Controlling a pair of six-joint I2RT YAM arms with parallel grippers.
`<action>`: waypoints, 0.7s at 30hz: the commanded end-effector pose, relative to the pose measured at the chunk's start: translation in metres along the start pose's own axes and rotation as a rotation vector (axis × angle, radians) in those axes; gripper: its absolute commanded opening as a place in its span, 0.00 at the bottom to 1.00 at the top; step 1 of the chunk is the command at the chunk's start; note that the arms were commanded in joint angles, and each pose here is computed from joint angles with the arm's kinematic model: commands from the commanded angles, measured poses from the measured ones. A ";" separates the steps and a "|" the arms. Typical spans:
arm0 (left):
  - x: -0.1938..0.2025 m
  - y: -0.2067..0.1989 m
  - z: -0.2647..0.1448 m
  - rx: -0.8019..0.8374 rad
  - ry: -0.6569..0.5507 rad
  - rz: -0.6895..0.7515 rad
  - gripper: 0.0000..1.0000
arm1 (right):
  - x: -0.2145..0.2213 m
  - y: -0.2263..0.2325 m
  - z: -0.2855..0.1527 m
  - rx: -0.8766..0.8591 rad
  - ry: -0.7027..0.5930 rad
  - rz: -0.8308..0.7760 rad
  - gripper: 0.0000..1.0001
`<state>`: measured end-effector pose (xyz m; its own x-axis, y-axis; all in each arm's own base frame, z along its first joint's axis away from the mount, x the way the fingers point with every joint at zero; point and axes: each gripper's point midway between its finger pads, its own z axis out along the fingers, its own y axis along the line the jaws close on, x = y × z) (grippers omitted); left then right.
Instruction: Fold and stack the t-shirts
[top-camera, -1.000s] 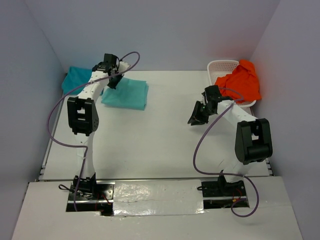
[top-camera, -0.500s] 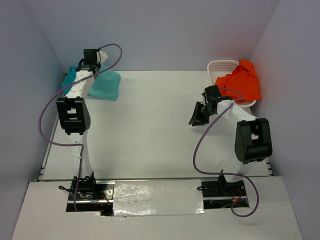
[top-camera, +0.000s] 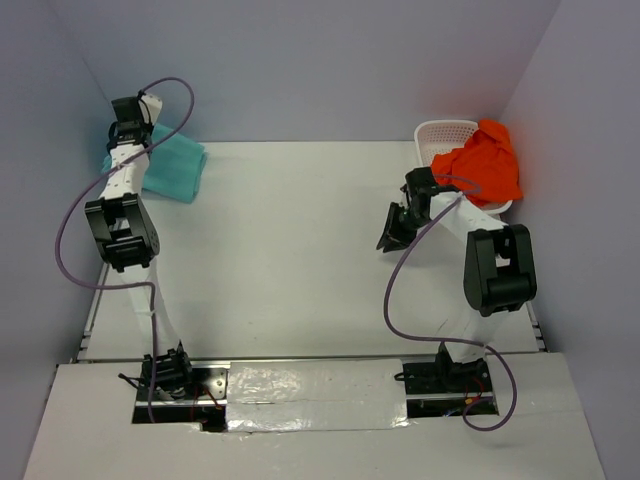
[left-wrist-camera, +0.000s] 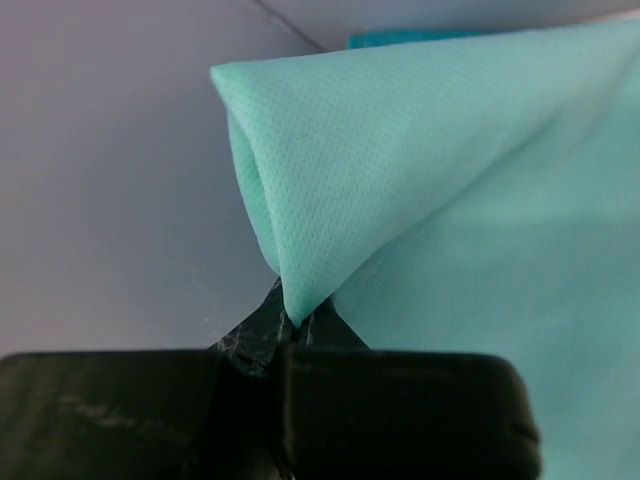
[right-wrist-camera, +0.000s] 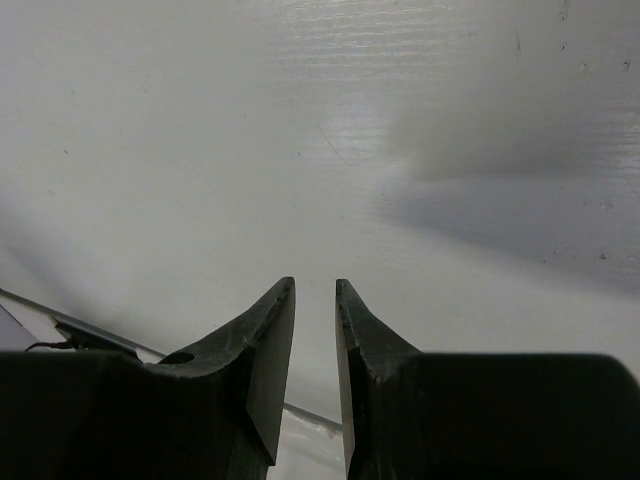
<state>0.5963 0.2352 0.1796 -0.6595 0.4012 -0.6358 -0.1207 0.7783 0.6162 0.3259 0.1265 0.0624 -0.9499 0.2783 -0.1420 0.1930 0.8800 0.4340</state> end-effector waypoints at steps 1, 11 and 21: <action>-0.007 -0.002 0.025 -0.029 -0.034 -0.019 0.00 | -0.007 0.008 -0.008 -0.005 -0.001 -0.018 0.31; 0.074 0.039 0.051 -0.200 0.215 -0.145 0.81 | -0.022 0.030 -0.044 -0.035 -0.064 -0.045 0.34; 0.003 0.051 -0.026 -0.031 0.040 -0.237 0.84 | -0.123 0.056 -0.135 -0.050 -0.316 -0.088 0.48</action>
<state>0.5654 0.2935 0.1199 -0.7790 0.1553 -0.6075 -0.2553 0.8064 0.5334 0.3909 0.1233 0.1864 -0.8951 0.2771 -0.3493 0.0860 0.8760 0.4745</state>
